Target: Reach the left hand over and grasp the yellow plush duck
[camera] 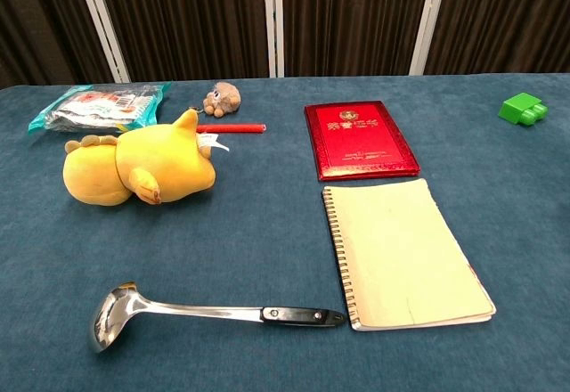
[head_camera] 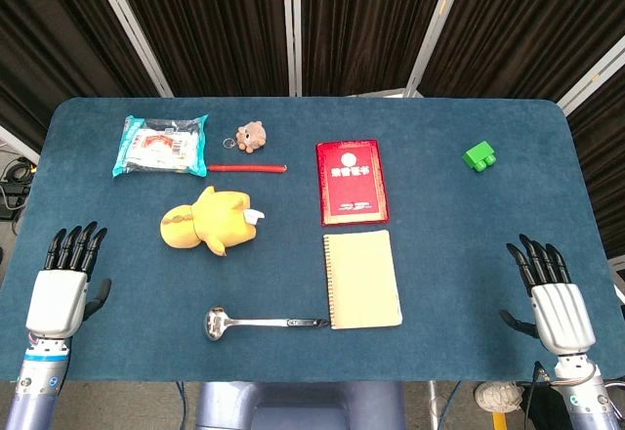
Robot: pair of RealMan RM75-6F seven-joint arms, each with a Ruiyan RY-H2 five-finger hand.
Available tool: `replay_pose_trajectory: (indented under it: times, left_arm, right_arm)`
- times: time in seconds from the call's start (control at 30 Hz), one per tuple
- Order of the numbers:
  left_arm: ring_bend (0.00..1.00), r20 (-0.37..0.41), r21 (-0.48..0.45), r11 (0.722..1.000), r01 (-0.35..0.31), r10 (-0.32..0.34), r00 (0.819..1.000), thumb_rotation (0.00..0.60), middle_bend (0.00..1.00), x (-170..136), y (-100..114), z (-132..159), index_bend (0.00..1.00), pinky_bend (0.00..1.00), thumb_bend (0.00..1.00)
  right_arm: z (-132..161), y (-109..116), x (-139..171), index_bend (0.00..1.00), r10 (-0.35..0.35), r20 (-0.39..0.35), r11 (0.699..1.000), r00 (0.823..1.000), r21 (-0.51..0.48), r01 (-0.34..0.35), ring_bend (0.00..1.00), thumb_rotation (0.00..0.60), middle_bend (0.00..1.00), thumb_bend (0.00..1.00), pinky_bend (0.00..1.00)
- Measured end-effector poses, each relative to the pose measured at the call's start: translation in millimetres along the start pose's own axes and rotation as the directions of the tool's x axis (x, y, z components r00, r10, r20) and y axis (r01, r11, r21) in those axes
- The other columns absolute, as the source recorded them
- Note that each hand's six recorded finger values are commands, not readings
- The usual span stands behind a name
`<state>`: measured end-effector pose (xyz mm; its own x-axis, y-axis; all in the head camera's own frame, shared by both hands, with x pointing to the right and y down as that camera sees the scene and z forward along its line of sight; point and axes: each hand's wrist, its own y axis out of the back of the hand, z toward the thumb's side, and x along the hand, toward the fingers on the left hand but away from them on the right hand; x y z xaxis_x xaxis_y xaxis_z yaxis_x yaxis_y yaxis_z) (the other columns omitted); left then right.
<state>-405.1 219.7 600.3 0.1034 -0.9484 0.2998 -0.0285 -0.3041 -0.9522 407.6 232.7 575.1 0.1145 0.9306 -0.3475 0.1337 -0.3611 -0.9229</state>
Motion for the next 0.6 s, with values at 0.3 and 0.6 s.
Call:
replay_pose_trajectory:
  times: [0.3,0.6]
  left_arm:
    - [0.0,0.033,-0.056,0.998,-0.031,0.033,0.999,0.6,0.0,20,-5,18,0.0,0.0,1.0]
    - [0.0,0.049,-0.057,0.998,0.02,-0.017,0.999,0.6,0.0,61,-24,45,0.0,0.0,1.0]
  right_arm:
    - [2,-4,0,0.0,0.012,-0.002,1.0,1.0,0.003,-0.012,0.0,0.6,0.0,0.07,0.0]
    - [0,-1,0,0.0,0.007,0.002,1.0,1.0,-0.014,-0.007,0.0,0.6,0.0,0.07,0.0]
